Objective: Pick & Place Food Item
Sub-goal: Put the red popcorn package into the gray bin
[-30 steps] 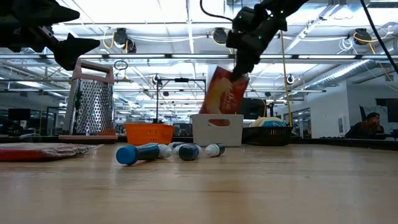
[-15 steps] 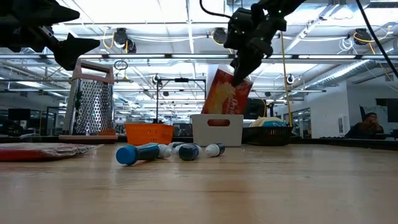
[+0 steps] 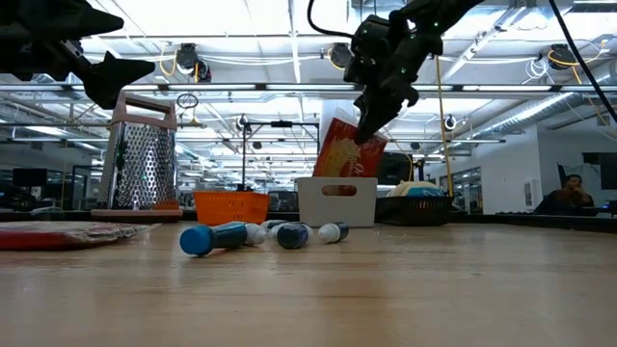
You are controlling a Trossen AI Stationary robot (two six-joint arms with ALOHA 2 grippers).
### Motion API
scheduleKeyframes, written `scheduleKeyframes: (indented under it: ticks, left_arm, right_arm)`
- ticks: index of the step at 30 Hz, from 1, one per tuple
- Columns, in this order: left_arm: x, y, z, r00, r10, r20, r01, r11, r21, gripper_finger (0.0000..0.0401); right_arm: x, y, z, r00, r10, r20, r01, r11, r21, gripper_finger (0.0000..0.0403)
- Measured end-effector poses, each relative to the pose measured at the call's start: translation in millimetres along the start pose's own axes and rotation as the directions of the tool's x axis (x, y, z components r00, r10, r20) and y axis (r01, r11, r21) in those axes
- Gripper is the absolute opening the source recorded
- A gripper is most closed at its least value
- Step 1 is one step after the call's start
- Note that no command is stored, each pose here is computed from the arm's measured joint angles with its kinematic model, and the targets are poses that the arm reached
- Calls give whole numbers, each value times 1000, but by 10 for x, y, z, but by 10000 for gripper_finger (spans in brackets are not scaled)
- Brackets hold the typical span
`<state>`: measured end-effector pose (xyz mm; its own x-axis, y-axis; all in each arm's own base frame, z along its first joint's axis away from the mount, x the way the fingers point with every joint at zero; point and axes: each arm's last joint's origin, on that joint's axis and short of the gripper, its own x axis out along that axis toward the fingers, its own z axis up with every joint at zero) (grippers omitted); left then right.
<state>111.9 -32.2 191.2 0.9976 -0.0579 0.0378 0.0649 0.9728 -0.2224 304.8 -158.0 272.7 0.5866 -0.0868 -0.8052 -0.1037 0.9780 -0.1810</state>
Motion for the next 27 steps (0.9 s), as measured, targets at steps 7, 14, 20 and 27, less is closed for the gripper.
scheduleKeyframes:
  ticks: [7, 14, 20, 27]
  left_arm:
    - [0, 0, 0, 1000, 0, 0, 0, 1000, 0, 322]
    - [0, 0, 0, 1000, 0, 0, 0, 1000, 0, 322]
    - [0, 0, 0, 1000, 0, 0, 0, 1000, 0, 322]
    - [0, 0, 0, 1000, 0, 0, 0, 1000, 0, 322]
  right_arm:
    - [4, -24, 36, 994, -109, -20, 107, 991, -74, 92]
    - [8, -23, 181, 968, -246, 39, 250, 960, -128, 163]
    - [-3, -8, 317, 933, -342, 113, 358, 913, -195, 198]
    - [-88, 78, 629, 737, -645, 199, 668, 655, -352, 220]
